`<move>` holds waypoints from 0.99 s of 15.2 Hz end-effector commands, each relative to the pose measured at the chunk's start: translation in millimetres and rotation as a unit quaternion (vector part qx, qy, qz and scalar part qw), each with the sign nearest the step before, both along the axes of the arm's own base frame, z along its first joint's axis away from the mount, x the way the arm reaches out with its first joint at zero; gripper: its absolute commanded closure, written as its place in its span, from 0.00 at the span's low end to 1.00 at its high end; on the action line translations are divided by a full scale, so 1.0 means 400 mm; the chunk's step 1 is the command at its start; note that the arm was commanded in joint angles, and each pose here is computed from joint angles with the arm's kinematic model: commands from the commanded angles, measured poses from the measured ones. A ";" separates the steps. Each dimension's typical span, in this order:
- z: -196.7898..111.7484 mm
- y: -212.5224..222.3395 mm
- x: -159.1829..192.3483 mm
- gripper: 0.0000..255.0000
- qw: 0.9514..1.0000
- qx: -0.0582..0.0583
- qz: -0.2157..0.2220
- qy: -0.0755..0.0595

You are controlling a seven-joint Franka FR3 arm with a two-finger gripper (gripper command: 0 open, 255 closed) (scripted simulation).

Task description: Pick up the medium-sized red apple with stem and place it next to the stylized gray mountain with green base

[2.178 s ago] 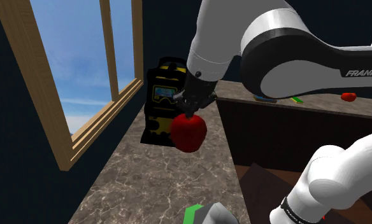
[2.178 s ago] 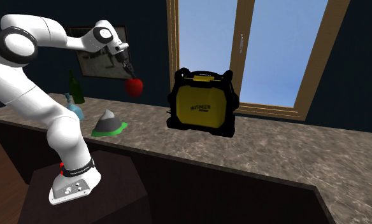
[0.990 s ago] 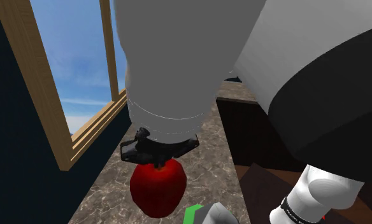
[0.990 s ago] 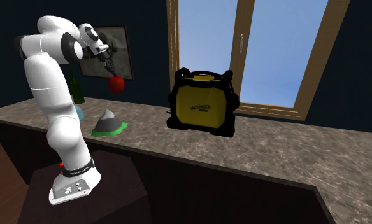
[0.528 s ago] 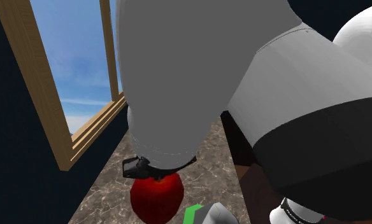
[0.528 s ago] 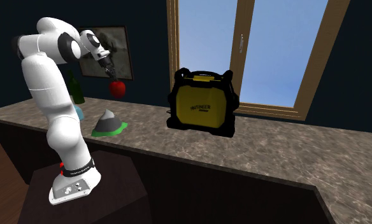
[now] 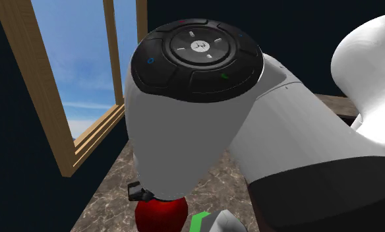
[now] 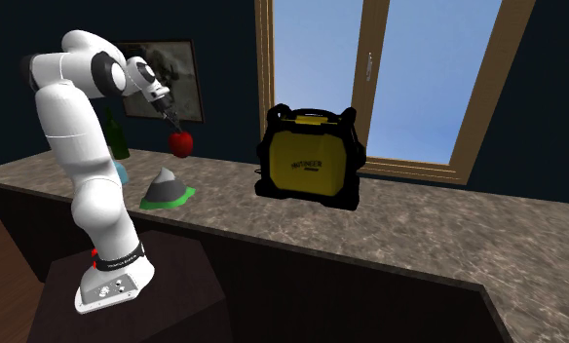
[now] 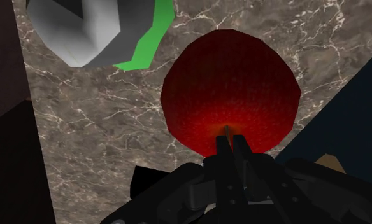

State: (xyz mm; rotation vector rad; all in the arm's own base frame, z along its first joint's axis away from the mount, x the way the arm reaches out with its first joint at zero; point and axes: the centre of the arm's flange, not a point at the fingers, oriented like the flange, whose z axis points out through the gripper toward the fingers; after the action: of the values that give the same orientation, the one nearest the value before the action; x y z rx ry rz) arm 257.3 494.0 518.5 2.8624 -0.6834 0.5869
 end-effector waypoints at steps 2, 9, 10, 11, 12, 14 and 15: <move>-0.042 -0.002 0.002 1.00 1.000 0.000 0.000 0.000; -0.135 -0.002 0.002 1.00 1.000 0.000 0.000 0.000; -0.148 -0.002 0.002 1.00 1.000 0.000 0.000 0.000; -0.161 -0.002 0.002 1.00 1.000 0.000 0.000 0.000; -0.174 -0.002 0.002 1.00 1.000 0.000 0.000 0.000; -0.201 -0.002 0.002 1.00 1.000 0.000 0.000 0.000; -0.214 -0.002 0.002 1.00 1.000 0.000 0.000 0.000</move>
State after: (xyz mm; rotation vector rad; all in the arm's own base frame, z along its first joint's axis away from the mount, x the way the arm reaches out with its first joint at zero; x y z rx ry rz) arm 257.6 493.1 438.7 2.8625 -0.6836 0.5861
